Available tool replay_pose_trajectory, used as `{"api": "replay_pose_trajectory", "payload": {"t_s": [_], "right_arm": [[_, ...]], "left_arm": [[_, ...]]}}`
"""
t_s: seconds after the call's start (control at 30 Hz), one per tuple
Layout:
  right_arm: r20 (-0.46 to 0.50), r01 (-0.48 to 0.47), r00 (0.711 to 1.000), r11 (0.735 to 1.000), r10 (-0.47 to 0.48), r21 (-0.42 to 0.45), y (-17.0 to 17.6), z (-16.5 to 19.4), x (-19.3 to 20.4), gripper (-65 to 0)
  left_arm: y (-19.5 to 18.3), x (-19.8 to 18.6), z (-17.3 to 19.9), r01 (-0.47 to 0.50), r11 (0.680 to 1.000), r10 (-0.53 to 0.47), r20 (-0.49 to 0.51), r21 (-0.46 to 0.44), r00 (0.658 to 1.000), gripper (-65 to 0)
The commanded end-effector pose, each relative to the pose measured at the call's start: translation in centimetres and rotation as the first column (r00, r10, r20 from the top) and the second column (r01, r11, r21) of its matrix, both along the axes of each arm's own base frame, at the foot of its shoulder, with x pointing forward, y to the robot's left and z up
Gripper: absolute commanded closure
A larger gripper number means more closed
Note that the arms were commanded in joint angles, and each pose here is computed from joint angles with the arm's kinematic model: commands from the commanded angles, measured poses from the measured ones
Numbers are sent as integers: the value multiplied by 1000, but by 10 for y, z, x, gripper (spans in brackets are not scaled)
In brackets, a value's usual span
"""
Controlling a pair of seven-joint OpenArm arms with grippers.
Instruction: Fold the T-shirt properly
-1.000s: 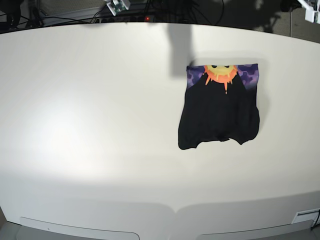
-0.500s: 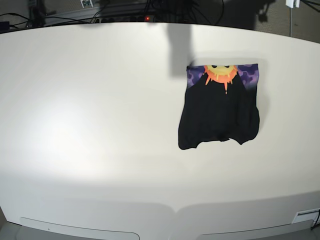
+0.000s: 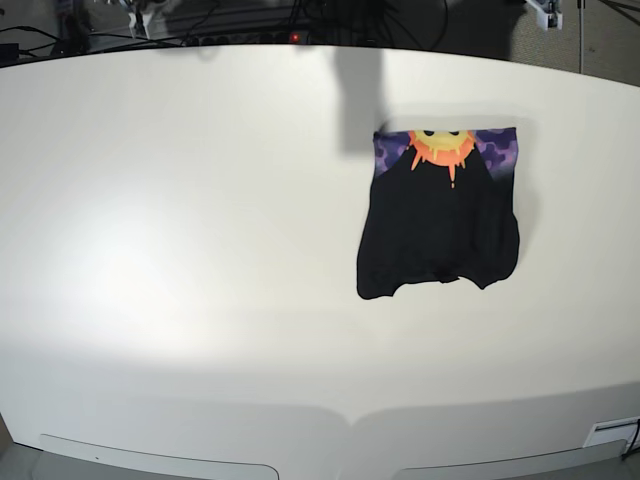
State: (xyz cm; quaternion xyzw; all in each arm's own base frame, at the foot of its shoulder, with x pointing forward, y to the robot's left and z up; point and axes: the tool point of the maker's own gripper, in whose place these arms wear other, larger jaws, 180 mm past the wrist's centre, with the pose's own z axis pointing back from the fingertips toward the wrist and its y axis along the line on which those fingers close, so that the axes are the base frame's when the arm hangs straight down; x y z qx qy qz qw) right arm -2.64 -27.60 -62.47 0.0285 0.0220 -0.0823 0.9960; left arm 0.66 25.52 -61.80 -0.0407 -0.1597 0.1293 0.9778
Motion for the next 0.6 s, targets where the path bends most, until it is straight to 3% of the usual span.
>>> {"api": "replay_pose_trajectory", "payload": {"t_s": [0.0,0.27,0.57], "right_arm": [[11,-5,1000,1000,5,0,-3,1,5,0],[46,-82,996,994,79,72,43,-9,24,0],[49,-197,980,976,193,93,61,-13,23,0]], "left_arm": [[7,4,2,-4,1000,4,17,21,1000,-106],[-13,23,-4,13,1000,-14,32,7,999,-106],[-15,23,-4,5,1000,-5,49,8,999,-106]]}}
